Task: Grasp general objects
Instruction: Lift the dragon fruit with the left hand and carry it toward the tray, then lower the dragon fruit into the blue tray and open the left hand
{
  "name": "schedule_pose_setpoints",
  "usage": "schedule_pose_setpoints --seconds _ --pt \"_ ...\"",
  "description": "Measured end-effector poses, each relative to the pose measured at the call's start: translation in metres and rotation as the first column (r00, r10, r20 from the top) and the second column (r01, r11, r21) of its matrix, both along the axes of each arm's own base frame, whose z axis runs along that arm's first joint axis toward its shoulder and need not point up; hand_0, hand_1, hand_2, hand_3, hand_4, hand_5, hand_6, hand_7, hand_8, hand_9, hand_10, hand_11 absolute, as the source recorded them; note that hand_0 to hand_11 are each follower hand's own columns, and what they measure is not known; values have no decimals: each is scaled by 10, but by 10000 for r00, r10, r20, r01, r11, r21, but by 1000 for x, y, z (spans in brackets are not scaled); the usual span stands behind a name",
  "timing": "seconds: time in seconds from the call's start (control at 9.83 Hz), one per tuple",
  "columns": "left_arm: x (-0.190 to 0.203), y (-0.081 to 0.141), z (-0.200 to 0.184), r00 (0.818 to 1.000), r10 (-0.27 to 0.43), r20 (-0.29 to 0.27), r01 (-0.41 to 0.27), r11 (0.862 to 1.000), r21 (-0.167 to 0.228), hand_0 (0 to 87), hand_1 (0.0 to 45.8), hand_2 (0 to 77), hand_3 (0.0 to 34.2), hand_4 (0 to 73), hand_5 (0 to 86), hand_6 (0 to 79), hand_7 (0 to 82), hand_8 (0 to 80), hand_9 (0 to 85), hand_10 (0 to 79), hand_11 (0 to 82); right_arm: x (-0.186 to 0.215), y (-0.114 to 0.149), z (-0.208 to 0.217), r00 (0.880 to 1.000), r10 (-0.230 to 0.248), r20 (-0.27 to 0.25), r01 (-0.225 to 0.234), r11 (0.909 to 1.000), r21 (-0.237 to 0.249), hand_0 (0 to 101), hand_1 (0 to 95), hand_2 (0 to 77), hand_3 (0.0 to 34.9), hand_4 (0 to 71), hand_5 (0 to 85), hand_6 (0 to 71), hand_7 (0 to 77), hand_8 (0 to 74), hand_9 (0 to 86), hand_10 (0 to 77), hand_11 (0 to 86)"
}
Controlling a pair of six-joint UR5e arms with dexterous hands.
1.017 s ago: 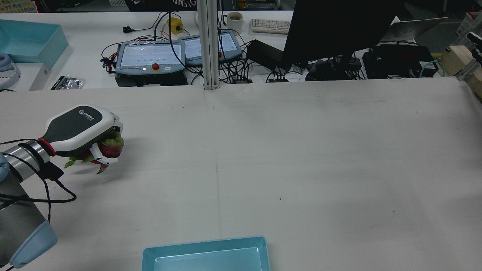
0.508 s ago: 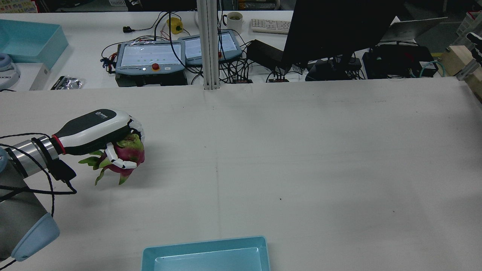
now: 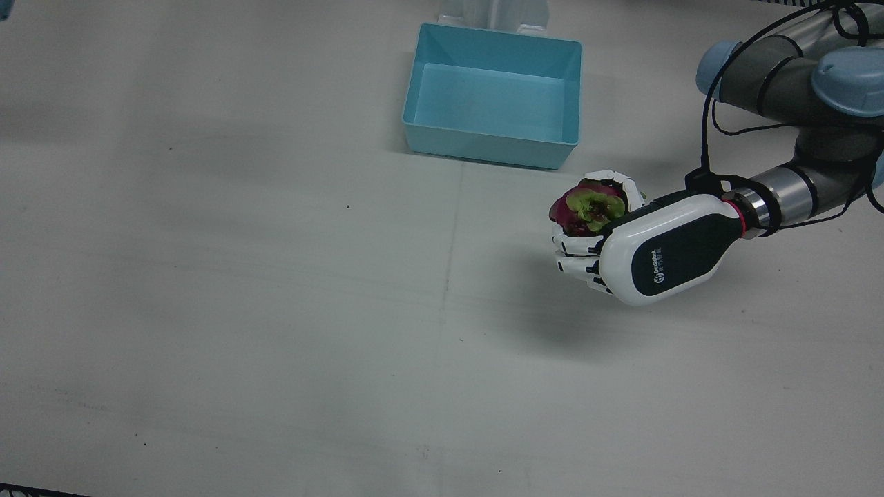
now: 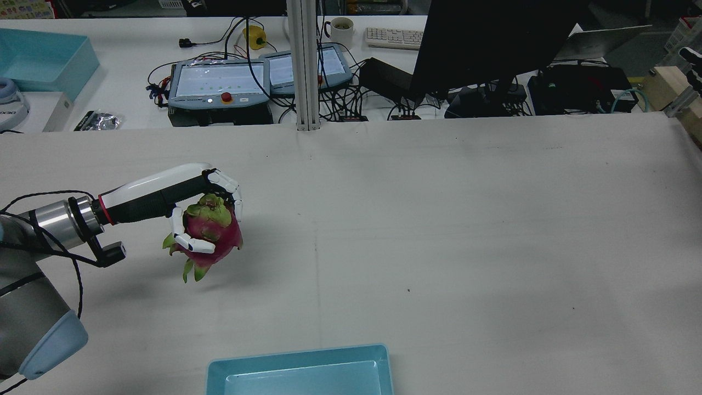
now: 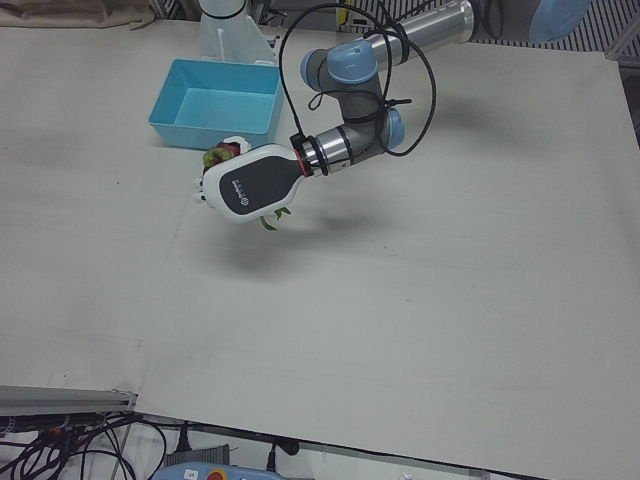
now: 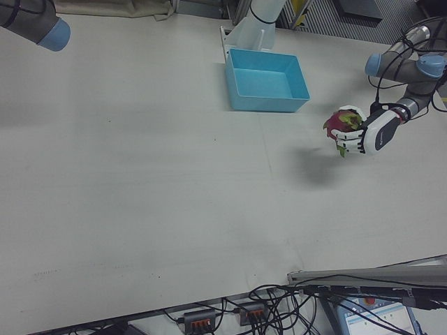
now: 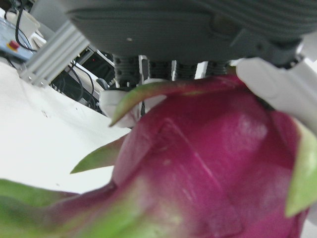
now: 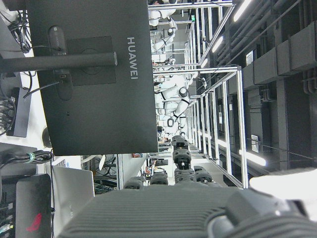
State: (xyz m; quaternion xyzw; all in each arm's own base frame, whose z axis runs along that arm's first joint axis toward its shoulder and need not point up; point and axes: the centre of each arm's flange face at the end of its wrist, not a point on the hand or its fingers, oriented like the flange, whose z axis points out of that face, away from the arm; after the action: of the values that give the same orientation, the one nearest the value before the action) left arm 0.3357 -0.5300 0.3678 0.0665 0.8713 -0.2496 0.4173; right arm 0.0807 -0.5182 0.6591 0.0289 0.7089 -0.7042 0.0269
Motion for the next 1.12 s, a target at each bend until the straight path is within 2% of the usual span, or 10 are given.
schedule_pose_setpoints --seconds 0.2,0.41,0.61,0.92,1.12 --pt "5 8 -6 9903 1340 -357 -1348 9907 -196 586 0 425 0 524 349 551 529 693 774 704 704 0 0 0 10000 0 0 0 10000 0 1 65 16 0 0 0 0 0 0 11 0 11" --pt "15 23 -14 9741 2217 -444 -2230 9745 -259 605 0 425 0 529 355 551 529 698 785 704 704 0 0 0 10000 0 4 0 10000 2 0 65 16 0 0 0 0 0 0 11 0 5" --pt "49 54 -25 9447 3222 -610 -3243 9456 -266 649 0 431 0 535 355 551 529 693 796 704 714 0 0 0 10000 0 3 0 10000 1 0 65 16 0 0 0 0 0 0 11 0 11" --pt "113 108 -62 8833 4612 -834 -4644 8853 -225 662 0 431 0 540 355 556 529 698 796 704 720 0 0 0 10000 0 4 0 10000 -2 0 65 16 0 0 0 0 0 0 11 0 11" --pt "130 120 -92 8645 4937 -946 -4972 8675 -158 672 0 431 0 545 355 556 529 698 796 704 725 0 0 0 10000 0 3 0 10000 -6 0 65 16 0 0 0 0 0 0 11 0 11"
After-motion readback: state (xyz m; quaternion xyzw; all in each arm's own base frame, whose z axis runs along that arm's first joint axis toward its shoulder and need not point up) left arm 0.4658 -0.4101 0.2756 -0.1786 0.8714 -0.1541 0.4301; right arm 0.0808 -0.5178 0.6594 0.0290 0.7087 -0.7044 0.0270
